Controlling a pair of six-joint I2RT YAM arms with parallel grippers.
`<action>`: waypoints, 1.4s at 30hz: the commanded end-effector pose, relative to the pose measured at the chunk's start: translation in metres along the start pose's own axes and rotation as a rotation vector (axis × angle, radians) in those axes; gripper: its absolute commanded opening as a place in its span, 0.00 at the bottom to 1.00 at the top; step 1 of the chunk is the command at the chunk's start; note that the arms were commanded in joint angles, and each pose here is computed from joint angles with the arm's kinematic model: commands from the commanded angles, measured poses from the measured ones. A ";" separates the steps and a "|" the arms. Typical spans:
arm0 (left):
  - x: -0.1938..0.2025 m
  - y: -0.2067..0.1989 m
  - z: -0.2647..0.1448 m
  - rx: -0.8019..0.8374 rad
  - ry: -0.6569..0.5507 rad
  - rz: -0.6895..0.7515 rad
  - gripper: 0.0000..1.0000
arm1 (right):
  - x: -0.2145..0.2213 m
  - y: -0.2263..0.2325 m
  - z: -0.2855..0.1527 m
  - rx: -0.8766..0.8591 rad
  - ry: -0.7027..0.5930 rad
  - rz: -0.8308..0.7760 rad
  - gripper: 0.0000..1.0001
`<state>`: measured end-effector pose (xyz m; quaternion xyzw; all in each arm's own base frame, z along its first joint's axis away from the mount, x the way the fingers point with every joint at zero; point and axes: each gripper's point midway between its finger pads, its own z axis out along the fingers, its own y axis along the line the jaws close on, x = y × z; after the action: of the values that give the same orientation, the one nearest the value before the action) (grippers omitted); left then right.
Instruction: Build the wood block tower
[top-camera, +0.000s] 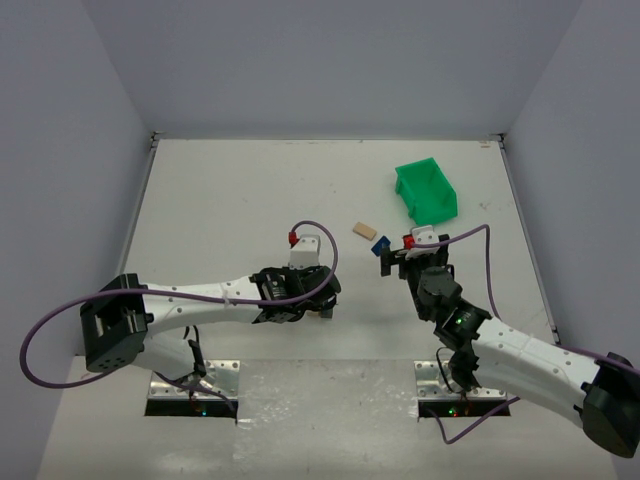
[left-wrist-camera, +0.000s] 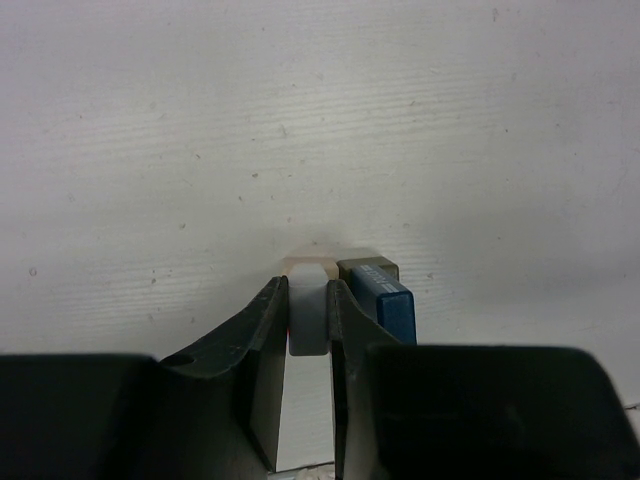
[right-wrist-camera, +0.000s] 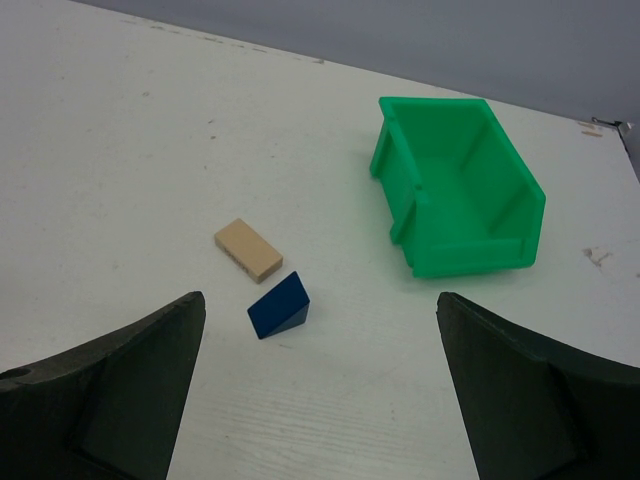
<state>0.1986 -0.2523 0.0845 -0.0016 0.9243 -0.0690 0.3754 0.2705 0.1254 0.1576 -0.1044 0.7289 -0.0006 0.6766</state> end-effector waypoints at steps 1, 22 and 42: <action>-0.011 -0.012 -0.004 0.021 -0.035 -0.017 0.00 | -0.012 -0.006 0.001 0.031 -0.040 0.038 0.99; -0.006 -0.014 -0.003 0.019 -0.026 -0.007 0.01 | -0.010 -0.008 0.002 0.038 -0.036 0.039 0.99; -0.001 -0.012 -0.006 0.007 -0.022 -0.001 0.21 | -0.007 -0.012 0.004 0.058 -0.026 0.041 0.99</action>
<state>0.1942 -0.2547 0.0805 0.0025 0.9235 -0.0618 0.3785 0.2728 0.1194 0.1561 -0.0973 0.7308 -0.0088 0.6755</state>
